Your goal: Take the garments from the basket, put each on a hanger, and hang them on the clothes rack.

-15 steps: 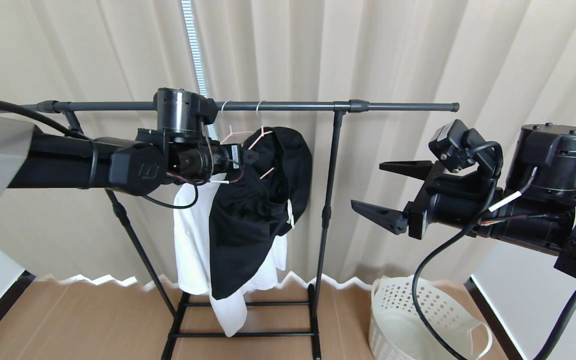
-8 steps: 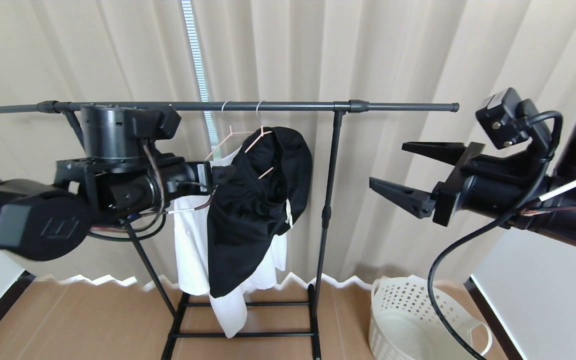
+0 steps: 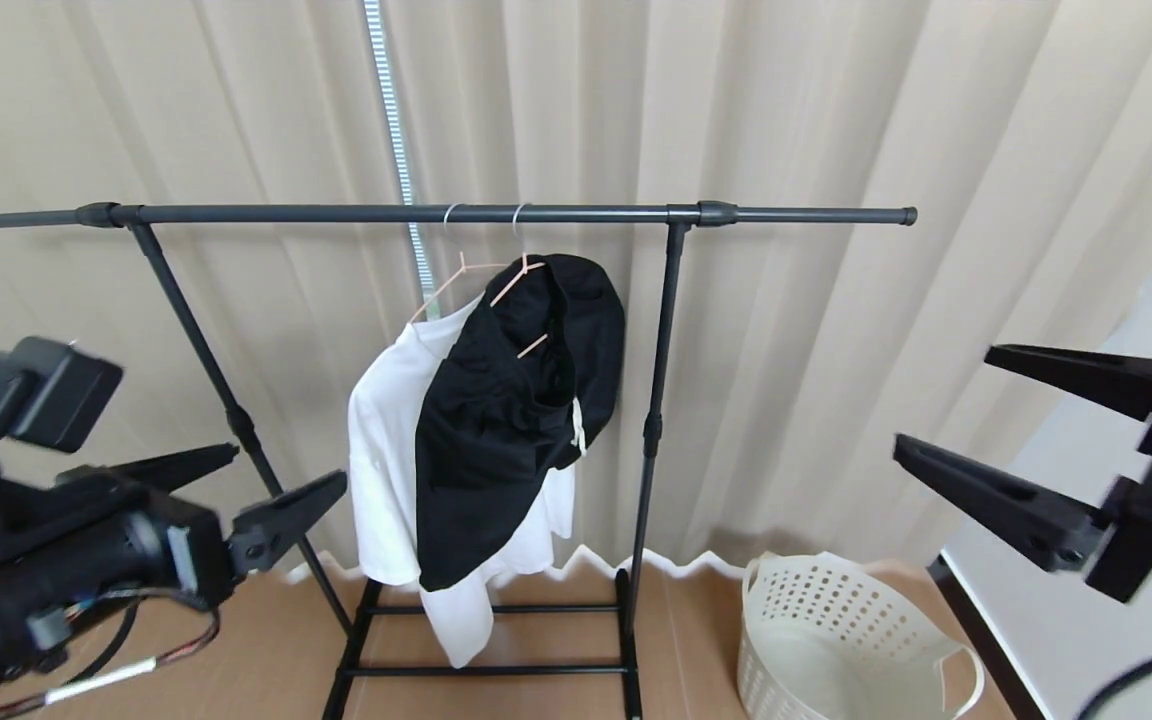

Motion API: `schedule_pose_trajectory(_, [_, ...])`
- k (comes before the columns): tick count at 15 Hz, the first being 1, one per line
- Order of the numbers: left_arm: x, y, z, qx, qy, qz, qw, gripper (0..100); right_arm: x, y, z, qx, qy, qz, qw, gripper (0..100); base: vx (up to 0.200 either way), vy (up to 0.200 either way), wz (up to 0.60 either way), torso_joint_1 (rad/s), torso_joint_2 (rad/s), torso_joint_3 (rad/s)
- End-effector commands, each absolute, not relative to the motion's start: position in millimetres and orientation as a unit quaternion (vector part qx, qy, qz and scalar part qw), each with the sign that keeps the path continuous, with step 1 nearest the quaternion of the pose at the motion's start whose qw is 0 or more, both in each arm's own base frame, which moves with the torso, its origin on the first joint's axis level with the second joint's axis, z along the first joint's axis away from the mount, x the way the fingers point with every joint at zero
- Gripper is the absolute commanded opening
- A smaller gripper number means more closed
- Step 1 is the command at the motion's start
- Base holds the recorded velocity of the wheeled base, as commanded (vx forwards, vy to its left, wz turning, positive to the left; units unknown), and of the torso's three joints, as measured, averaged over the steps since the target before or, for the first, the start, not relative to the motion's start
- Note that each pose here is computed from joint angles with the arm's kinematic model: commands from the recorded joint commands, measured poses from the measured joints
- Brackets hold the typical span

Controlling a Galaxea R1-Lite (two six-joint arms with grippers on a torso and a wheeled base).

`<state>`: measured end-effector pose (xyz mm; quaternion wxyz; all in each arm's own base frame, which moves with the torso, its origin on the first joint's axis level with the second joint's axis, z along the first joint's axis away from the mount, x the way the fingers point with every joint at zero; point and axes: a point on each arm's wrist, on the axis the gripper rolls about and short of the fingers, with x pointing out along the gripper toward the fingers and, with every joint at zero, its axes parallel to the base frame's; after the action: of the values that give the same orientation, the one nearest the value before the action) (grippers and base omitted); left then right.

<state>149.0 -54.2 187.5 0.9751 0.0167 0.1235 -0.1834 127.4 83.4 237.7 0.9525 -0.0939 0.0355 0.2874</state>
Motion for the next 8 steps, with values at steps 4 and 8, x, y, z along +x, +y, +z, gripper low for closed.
schedule_pose_trajectory(4, [19.4,-11.8,155.3,0.001,0.065,-0.271,0.96,100,45.0,30.6,224.9,-0.049,0.046,0.274,0.959,100,0.0,0.0,0.0,0.0,0.0,0.0])
schedule_pose_trajectory(8, [-7.6,-3.4,125.9,-0.001,0.102,-0.274,0.956,100,21.6,12.3,180.7,-0.042,0.066,0.252,0.964,100,0.0,0.0,0.0,0.0,0.0,0.0])
